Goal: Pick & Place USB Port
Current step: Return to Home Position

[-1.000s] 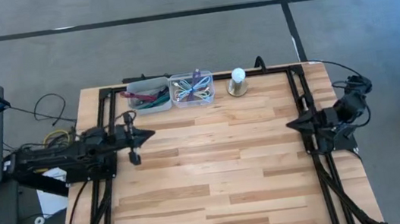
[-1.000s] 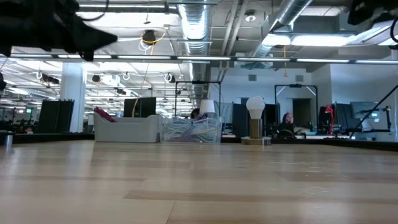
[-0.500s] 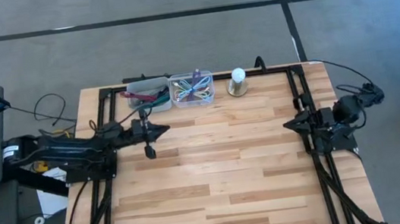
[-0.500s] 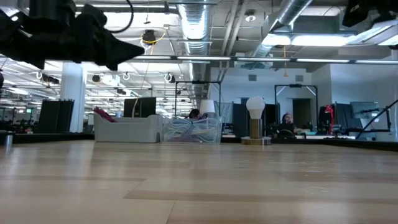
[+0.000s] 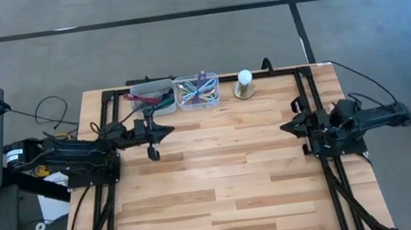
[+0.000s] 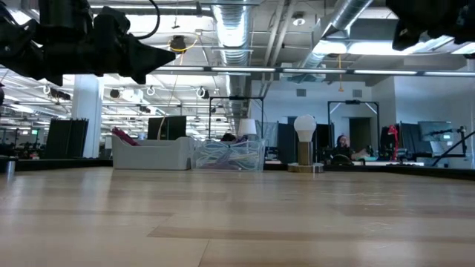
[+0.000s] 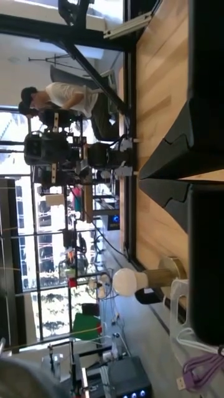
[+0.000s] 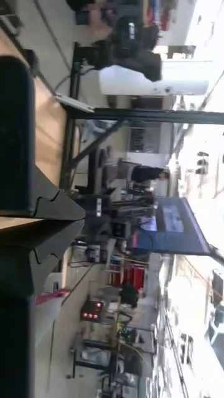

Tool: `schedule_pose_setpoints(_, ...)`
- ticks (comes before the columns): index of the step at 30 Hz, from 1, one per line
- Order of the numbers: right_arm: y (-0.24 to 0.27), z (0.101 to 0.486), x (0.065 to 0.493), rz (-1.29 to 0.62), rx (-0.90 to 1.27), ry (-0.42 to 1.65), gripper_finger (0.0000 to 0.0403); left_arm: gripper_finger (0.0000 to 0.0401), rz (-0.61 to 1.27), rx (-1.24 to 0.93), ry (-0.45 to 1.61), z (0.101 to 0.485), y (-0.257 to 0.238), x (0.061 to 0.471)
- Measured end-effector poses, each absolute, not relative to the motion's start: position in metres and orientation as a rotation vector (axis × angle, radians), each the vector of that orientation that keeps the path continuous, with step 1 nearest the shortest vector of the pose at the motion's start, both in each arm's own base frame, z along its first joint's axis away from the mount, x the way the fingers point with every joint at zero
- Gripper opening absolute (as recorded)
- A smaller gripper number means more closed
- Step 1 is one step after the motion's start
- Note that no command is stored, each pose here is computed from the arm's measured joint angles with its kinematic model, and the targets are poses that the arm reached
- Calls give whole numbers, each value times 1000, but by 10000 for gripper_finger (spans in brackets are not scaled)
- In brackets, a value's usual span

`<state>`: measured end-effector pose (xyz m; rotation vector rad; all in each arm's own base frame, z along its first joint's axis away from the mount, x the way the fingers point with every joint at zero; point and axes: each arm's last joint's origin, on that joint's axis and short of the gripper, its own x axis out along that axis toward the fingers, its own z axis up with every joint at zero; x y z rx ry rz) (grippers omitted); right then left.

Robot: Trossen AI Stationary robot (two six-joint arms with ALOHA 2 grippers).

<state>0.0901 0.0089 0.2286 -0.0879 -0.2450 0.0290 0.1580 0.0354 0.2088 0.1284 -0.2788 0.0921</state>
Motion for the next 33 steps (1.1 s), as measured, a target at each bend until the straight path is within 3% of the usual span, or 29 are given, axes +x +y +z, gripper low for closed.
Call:
schedule_pose_setpoints(6,4,231,89,111,-119,-260,0,7,89,119,-228,204,36,159)
schedule_pose_setpoints(14,-3,222,89,72,-87,-175,0,8,101,135,-187,193,35,153)
schedule_pose_setpoints(23,-3,231,78,41,-119,-170,0,8,164,200,-410,206,31,116)
schedule_pose_setpoints(33,-2,246,70,38,-133,-181,0,8,206,215,-400,207,32,93)
